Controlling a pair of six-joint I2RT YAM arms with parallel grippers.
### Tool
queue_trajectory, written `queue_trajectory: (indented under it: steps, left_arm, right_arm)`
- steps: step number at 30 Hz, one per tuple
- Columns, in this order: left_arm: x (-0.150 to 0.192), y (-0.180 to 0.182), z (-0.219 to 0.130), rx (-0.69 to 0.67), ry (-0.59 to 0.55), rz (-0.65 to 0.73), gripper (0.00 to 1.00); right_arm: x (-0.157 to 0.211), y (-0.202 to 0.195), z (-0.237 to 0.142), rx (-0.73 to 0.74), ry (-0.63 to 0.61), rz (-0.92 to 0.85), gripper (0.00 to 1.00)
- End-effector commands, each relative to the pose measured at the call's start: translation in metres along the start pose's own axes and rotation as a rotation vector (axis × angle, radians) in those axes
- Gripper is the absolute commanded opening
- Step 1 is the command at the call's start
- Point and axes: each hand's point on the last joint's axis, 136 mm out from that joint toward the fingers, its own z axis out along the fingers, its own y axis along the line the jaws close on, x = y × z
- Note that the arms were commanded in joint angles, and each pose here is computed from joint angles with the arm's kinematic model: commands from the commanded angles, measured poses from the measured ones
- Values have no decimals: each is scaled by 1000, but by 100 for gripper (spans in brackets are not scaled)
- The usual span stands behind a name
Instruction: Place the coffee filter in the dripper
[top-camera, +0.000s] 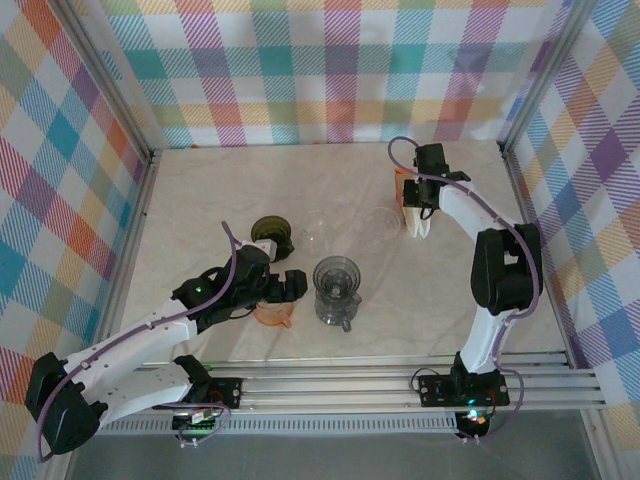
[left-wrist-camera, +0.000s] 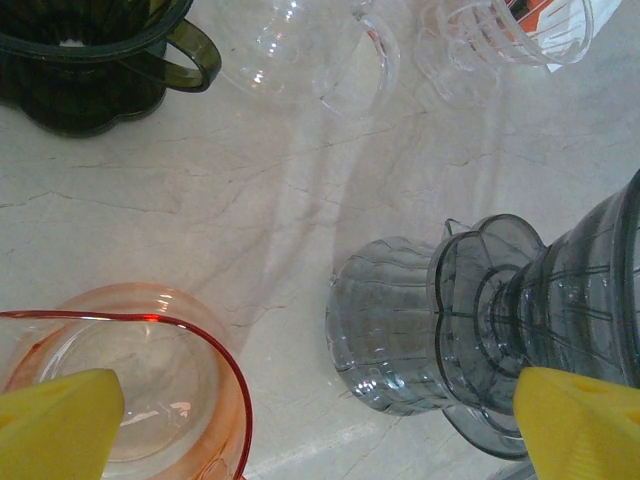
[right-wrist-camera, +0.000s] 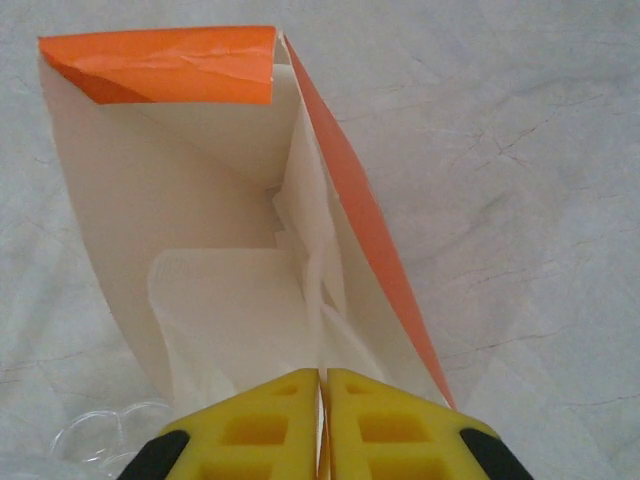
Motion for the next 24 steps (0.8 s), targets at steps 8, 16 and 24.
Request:
queue_trajectory:
  steps: [8,16,24]
  left_arm:
    - [0,-4,4,14,1,0,100]
    - [1,-5,6,17,4,-2,100]
    - [0,-7,5,23,4,-1,100]
  right_arm:
    - [-21,1,-12,9,-68,10,0]
    - [-36,5,-31,-18,-120,16,0]
    - [-50,5,-61,-34,-194,33,0]
